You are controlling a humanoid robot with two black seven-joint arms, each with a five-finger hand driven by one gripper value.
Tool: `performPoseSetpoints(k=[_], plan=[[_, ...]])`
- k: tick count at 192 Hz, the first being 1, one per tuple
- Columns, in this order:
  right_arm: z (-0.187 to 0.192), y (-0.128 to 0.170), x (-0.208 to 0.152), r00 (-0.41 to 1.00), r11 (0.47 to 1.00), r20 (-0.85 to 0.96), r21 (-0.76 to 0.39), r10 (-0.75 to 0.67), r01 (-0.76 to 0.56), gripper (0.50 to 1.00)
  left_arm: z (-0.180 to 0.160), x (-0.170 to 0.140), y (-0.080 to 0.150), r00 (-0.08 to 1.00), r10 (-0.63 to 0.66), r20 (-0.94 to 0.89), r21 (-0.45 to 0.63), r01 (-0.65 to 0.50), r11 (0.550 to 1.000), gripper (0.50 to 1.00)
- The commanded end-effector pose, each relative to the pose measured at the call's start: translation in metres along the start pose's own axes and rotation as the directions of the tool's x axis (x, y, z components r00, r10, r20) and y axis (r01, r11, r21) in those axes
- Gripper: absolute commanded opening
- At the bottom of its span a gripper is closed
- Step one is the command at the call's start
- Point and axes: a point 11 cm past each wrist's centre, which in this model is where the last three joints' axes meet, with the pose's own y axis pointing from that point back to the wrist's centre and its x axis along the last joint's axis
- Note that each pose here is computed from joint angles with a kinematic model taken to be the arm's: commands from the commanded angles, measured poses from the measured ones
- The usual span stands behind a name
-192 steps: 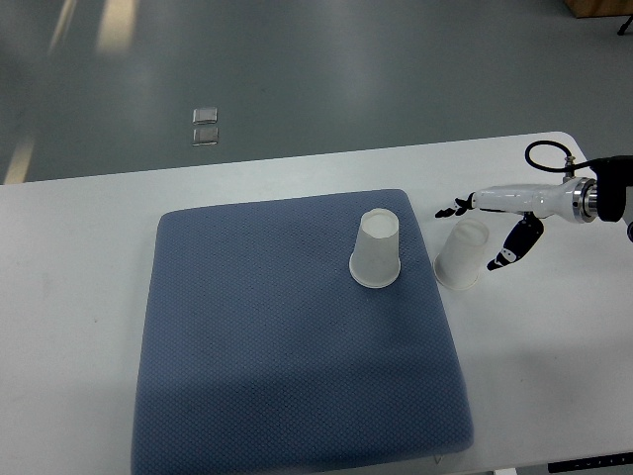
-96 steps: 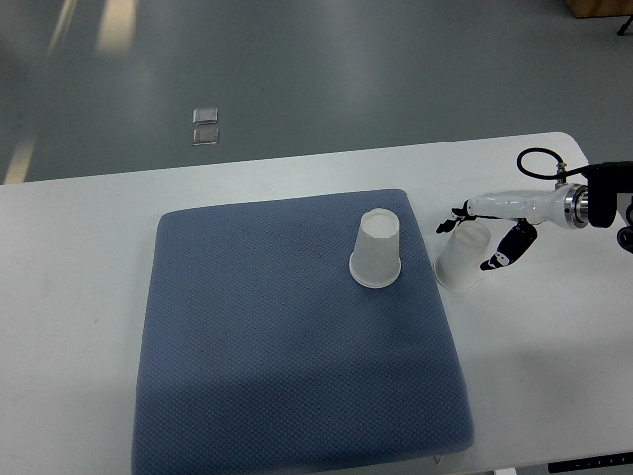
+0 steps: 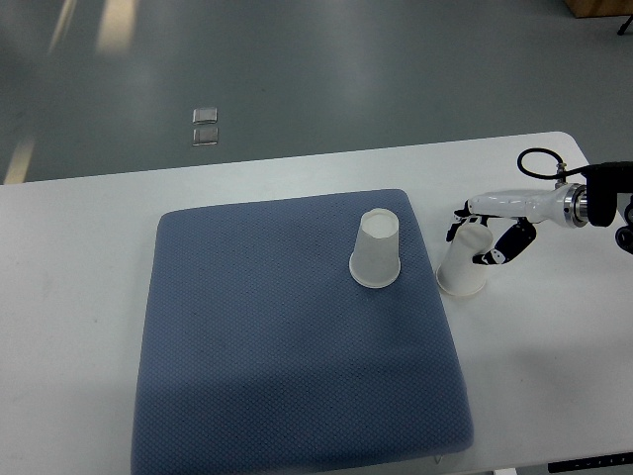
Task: Stack paper cups
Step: 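Lift the grasped cup and carry it above the cup on the pad, then lower the held cup onto the upside-down cup on the pad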
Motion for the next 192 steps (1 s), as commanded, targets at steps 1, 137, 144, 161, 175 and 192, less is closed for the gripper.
performPoseSetpoints(k=[1,137,144,161,175,192], plan=[[-0.003,0.002,0.012,1.000,1.000,-0.004,0.009,0.030,-0.030,0.566,0.000,0.000,0.000,1.000,0.000,0.000,0.000,0.000,1.000,1.000],[-0.113,0.043,0.171,0.981,0.963,-0.097,0.225,0.170,-0.145,0.556,0.000,0.000,0.000,1.000,-0.001,0.000,0.000,0.001,1.000,1.000],[-0.119,0.043,0.170,0.981,0.961,-0.102,0.241,0.164,-0.136,0.556,0.000,0.000,0.000,1.000,0.000,0.000,0.000,0.000,1.000,1.000],[-0.136,0.037,0.165,0.984,0.954,-0.117,0.281,0.137,-0.100,0.558,0.000,0.000,0.000,1.000,0.000,0.000,0.000,0.000,1.000,1.000],[-0.146,0.030,0.160,0.986,0.951,-0.123,0.303,0.108,-0.066,0.562,0.000,0.000,0.000,1.000,0.000,0.000,0.000,0.000,1.000,1.000],[-0.149,0.028,0.157,0.989,0.950,-0.124,0.310,0.079,-0.037,0.564,0.000,0.000,0.000,1.000,0.000,0.000,0.000,0.000,1.000,1.000]])
